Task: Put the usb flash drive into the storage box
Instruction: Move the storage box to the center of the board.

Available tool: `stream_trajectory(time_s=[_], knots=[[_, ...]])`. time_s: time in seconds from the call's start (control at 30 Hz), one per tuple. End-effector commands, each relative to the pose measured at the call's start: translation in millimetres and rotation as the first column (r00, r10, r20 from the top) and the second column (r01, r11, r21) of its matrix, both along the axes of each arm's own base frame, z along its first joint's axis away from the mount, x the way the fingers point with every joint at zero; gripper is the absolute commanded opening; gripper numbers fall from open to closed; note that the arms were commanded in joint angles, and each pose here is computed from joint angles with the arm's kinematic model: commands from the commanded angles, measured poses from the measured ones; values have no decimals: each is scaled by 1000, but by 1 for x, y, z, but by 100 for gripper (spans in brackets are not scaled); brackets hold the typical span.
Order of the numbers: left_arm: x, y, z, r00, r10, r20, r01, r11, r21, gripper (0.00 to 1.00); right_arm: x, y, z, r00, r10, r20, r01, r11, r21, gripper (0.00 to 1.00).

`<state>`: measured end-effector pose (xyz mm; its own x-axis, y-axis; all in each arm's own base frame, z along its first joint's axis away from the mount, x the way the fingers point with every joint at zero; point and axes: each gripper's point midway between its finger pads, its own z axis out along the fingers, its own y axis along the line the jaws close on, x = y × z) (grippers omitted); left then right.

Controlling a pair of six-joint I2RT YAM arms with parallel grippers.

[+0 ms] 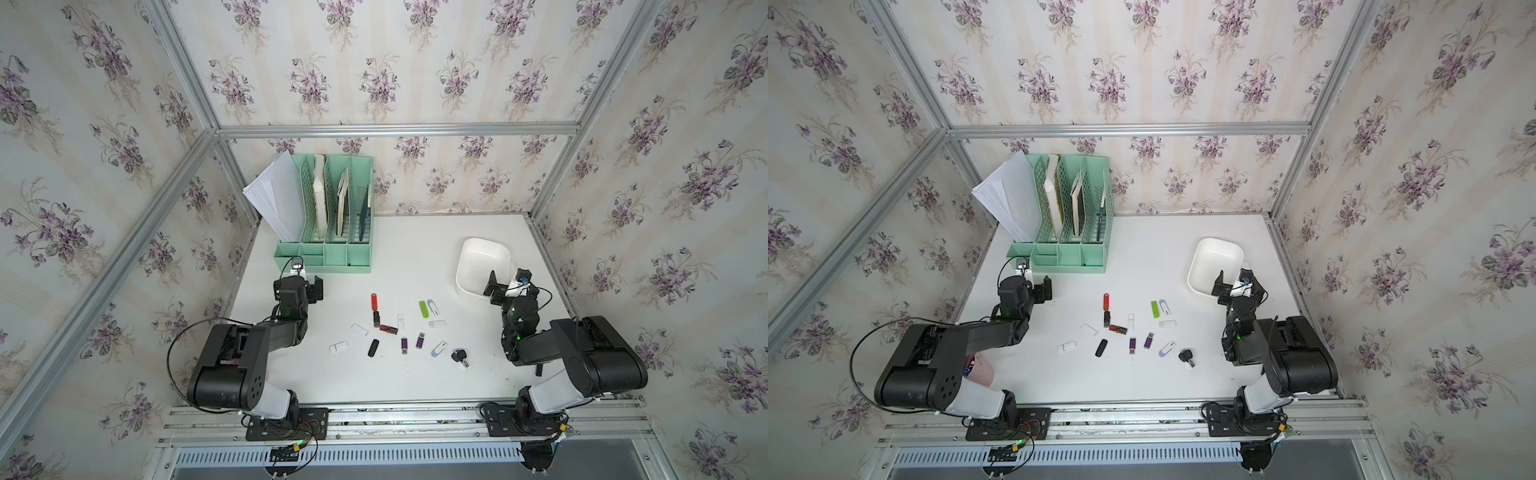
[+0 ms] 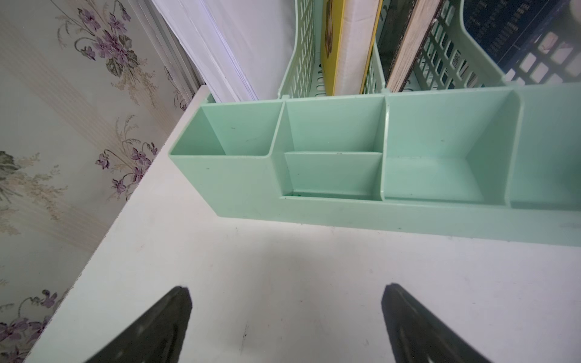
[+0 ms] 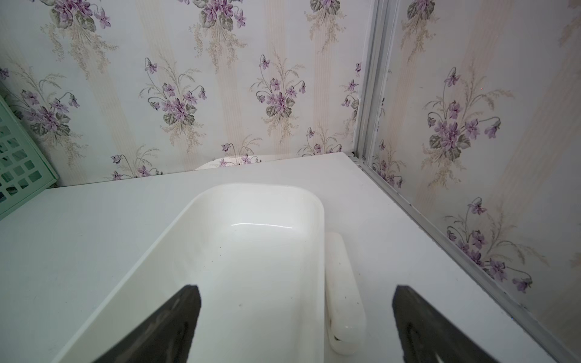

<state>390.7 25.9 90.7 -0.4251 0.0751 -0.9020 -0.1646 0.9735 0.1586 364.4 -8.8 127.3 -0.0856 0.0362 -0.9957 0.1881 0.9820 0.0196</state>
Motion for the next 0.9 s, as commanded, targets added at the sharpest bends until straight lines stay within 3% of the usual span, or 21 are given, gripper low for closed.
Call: stream_trajectory(time_s=[0.0,0.87], knots=[[2,-1,3,1000,-5,8,5,1000,4,99,1,-1,4,1000,-10,15,10,1000,4,100],[1,-1,3,1000,-5,6,5,1000,4,99,0,-7,8,999,-46,19,45,999,13,100]])
